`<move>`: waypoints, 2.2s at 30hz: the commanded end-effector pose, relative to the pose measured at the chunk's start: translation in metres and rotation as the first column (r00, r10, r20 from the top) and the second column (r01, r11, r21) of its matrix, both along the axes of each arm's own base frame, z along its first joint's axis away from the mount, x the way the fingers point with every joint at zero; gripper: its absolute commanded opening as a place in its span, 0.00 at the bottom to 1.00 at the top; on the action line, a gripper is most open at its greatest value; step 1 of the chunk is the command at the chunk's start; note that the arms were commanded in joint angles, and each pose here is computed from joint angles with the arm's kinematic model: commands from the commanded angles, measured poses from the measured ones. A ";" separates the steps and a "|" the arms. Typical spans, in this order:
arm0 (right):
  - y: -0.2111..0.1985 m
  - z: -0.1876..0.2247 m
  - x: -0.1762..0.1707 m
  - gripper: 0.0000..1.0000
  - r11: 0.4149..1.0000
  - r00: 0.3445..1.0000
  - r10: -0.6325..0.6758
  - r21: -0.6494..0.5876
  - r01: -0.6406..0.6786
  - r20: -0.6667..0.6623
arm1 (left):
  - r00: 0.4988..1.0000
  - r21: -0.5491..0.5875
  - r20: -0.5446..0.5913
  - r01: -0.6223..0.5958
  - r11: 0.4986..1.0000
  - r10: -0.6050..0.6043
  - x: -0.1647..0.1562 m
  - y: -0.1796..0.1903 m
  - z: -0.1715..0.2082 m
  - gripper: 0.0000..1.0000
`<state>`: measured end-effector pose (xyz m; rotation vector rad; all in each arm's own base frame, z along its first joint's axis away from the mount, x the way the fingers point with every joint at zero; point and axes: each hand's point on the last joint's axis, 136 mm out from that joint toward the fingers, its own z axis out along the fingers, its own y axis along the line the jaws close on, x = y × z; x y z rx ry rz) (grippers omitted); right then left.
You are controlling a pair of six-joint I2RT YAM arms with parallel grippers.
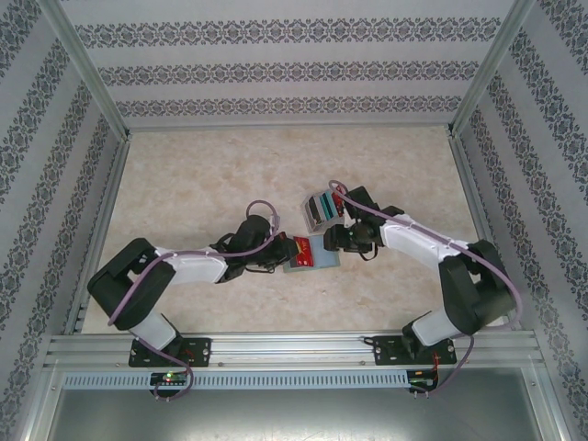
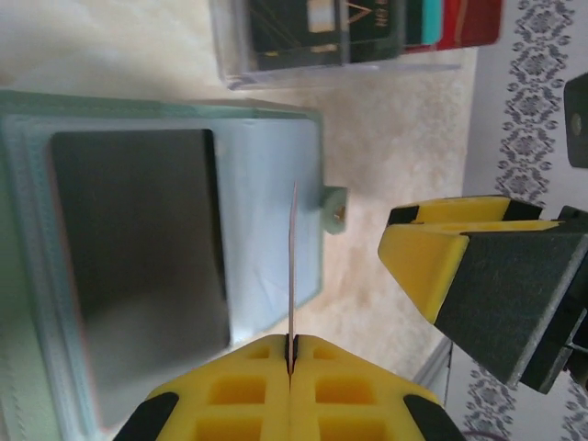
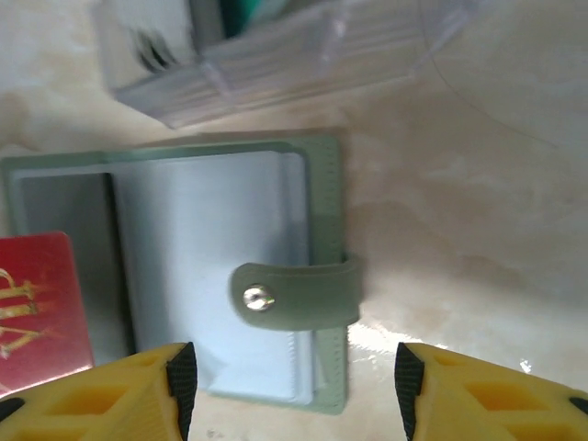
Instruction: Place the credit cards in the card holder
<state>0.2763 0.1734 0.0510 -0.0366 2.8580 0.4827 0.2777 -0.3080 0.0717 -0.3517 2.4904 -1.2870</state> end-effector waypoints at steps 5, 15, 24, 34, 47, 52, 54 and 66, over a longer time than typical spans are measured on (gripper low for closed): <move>0.002 -0.019 0.008 0.59 0.998 0.999 0.053 -0.045 -0.052 0.008 | 0.997 -0.005 0.067 -0.042 0.999 0.043 0.019 -0.005 -0.006 0.00; -0.002 -0.034 0.009 0.49 0.994 0.998 0.059 -0.092 -0.061 -0.019 | 0.998 -0.051 0.057 -0.023 0.998 0.026 0.021 -0.018 -0.022 0.00; -0.003 -0.045 0.009 0.25 0.993 0.998 0.049 -0.105 -0.053 -0.041 | 0.999 -0.098 0.049 -0.001 0.995 0.005 0.020 -0.028 -0.025 0.00; -0.003 -0.044 0.007 0.24 0.993 0.998 0.048 -0.104 -0.053 -0.046 | 1.000 -0.092 -0.018 -0.027 0.995 0.025 0.027 -0.036 -0.043 0.00; 0.000 -0.041 0.006 0.20 0.998 0.998 0.018 -0.053 -0.021 -0.055 | 0.997 0.011 -0.073 -0.001 1.000 0.002 0.025 -0.052 -0.057 0.16; -0.011 -0.036 0.009 0.26 0.998 0.999 -0.013 -0.068 0.011 -0.037 | 0.997 0.091 -0.076 -0.017 0.996 0.024 0.019 -0.039 -0.058 0.27; -0.013 -0.033 0.010 0.28 0.998 0.999 -0.020 -0.066 0.018 -0.032 | 0.996 0.127 -0.072 -0.039 0.991 0.049 0.018 -0.030 -0.056 0.29; -0.020 -0.025 0.019 0.34 0.993 1.000 -0.002 -0.115 0.002 -0.002 | 0.997 0.159 -0.080 -0.008 0.987 0.021 0.018 -0.034 -0.055 0.00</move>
